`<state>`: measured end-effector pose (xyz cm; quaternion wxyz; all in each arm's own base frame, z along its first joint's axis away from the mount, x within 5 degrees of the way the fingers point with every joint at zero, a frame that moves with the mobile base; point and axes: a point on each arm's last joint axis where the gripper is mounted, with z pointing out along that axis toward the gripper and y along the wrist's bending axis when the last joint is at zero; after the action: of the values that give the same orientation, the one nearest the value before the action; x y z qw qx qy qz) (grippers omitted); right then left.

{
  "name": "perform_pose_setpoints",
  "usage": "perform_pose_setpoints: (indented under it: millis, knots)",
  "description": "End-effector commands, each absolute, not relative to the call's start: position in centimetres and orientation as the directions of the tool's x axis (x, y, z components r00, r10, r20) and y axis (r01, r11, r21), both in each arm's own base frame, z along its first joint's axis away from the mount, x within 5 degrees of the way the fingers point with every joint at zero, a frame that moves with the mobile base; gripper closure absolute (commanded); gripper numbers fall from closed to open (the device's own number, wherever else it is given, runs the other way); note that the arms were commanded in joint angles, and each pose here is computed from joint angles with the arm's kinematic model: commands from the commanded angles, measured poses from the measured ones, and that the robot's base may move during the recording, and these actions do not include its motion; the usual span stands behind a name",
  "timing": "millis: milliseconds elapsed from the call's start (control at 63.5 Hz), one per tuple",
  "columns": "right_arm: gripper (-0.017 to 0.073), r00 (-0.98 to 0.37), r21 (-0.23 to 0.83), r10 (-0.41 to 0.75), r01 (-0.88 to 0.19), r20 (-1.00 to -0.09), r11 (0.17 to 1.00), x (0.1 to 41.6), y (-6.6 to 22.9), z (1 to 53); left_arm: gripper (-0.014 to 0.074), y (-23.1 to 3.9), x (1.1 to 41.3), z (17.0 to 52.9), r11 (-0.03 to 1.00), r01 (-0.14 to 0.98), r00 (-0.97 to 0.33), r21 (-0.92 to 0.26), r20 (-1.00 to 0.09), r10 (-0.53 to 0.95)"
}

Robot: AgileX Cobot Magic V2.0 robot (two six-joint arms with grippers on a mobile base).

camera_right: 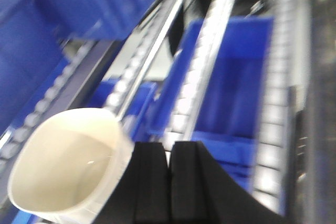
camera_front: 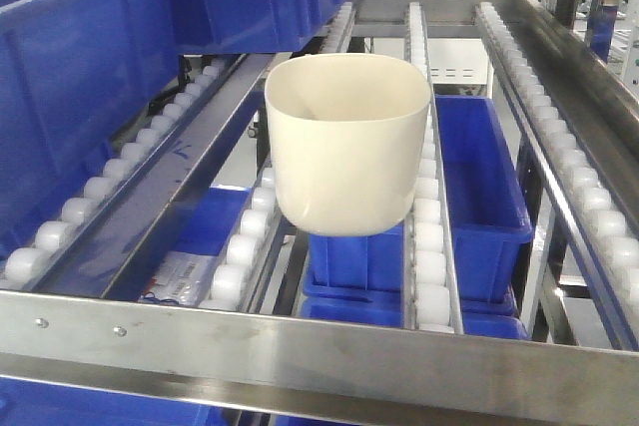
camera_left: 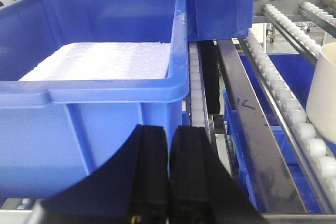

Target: Move white bin to right shelf second layer

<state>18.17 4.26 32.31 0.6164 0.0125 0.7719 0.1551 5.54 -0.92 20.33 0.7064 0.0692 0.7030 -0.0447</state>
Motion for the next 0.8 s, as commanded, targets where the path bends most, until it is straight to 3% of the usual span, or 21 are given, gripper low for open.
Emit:
perform_pose_setpoints:
  millis: [0,268,787]
  knots:
    - [0.051,-0.063,0.251,0.244,-0.177,-0.968,0.951,15.9,3.0,33.8,0.0509,-0.9,5.6,19.9,0.987,0.157,0.068,0.026,-0.998,0.015]
    - [0.051,0.062,0.251,0.262,-0.151,-0.963,0.956,10.8,1.4,31.4,0.0509,-0.9,5.6,19.9,0.987,0.157,0.068,0.026,-0.998,0.015]
    - [0.051,0.085,0.25,0.265,-0.157,-0.96,0.955,10.2,1.4,31.1,0.0509,-0.9,5.6,19.9,0.987,0.157,0.068,0.026,-0.998,0.015]
